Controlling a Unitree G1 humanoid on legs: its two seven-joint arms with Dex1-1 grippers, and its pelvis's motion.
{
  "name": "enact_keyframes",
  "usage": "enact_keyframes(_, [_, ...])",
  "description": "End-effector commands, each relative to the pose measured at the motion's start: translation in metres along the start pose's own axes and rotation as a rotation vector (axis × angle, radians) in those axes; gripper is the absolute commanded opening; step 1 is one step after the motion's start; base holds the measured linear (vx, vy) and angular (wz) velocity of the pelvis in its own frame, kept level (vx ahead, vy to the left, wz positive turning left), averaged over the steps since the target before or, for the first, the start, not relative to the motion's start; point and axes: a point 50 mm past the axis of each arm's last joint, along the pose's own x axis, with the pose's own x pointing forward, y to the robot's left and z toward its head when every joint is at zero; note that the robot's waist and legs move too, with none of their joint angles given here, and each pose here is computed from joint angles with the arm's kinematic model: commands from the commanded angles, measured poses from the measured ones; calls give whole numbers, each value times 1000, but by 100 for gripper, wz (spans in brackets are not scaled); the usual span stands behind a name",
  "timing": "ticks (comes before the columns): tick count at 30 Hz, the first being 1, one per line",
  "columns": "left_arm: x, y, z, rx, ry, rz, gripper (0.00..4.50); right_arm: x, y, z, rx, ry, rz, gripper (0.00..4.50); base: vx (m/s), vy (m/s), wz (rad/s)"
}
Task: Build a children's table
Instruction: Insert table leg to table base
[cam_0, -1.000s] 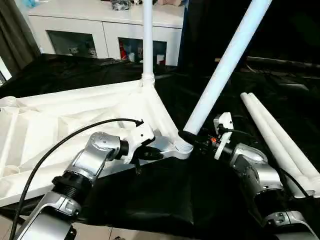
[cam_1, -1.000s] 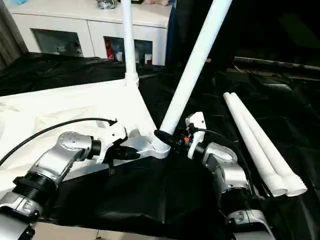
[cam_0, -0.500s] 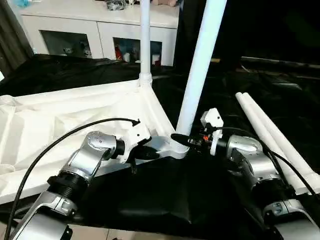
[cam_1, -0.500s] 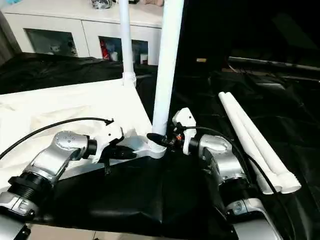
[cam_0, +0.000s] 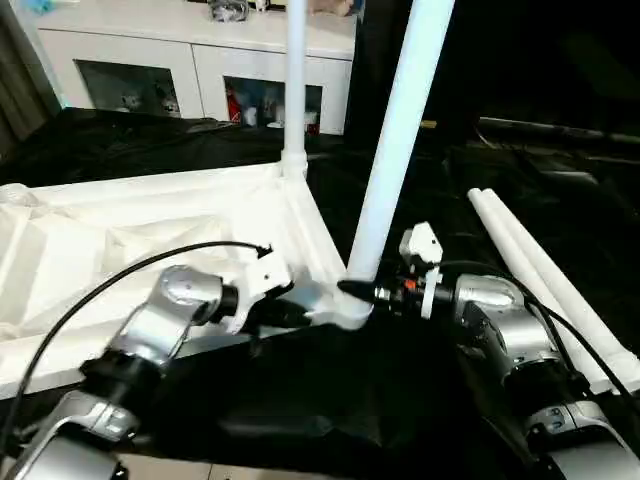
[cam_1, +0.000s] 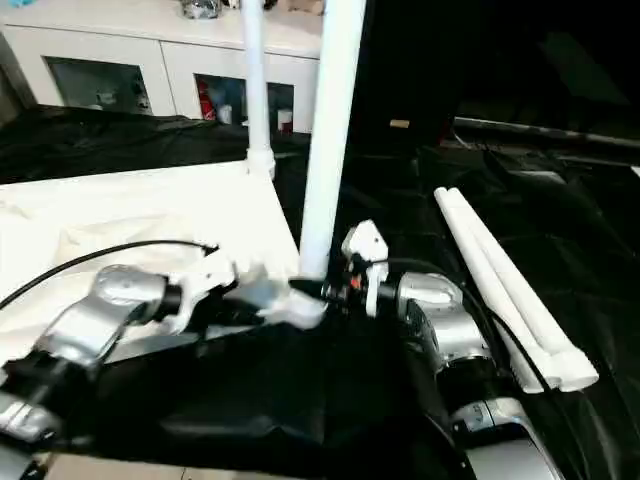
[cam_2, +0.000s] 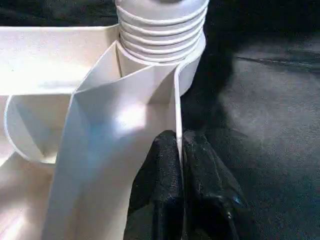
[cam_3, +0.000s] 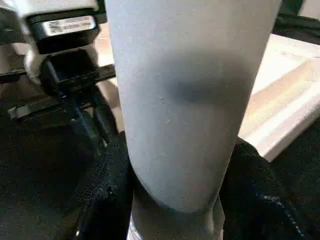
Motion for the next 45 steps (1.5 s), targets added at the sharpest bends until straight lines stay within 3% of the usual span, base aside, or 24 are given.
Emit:
enact_keyframes(1, [2, -5, 32, 101, -120, -87, 0, -15, 21, -73, 216, 280, -1, 191, 0, 0, 0])
enact_keyframes(6, [5, 12, 35, 49, -127, 70, 0, -11, 7, -74, 200, 285, -191, 191, 0, 0, 0])
enact_keyframes(12, [10, 27, 41, -55, -134, 235, 0, 2, -9, -72, 274, 245, -495, 191, 0, 0, 0])
enact_keyframes(14, [16, 35, 46, -122, -133, 330, 0, 12, -16, -68, 319, 218, -647, 191, 0, 0, 0])
enact_keyframes(17, [18, 39, 48, -150, -127, 376, 0, 18, -19, -66, 343, 205, -708, 191, 0, 0, 0])
enact_keyframes(20, [26, 43, 53, -199, -93, 464, 0, 35, -23, -55, 352, 209, -848, 191, 0, 0, 0])
enact_keyframes(25, [29, 44, 55, -208, -77, 488, 0, 48, -22, -49, 344, 224, -868, 191, 0, 0, 0])
enact_keyframes(33, [26, 43, 50, -216, -63, 498, 0, 48, -24, -48, 345, 227, -894, 191, 0, 0, 0])
enact_keyframes(38, [24, 44, 49, -212, -61, 499, 0, 54, -23, -40, 296, 194, -824, 191, 0, 0, 0])
enact_keyframes(41, [23, 46, 49, -209, -63, 502, 0, 57, -24, -35, 313, 163, -809, 191, 0, 0, 0])
enact_keyframes(43, [23, 46, 50, -208, -64, 504, 0, 57, -25, -34, 325, 154, -811, 247, 0, 0, 0])
enact_keyframes(45, [23, 46, 50, -206, -65, 504, 0, 57, -25, -34, 333, 149, -813, 261, 0, 0, 0])
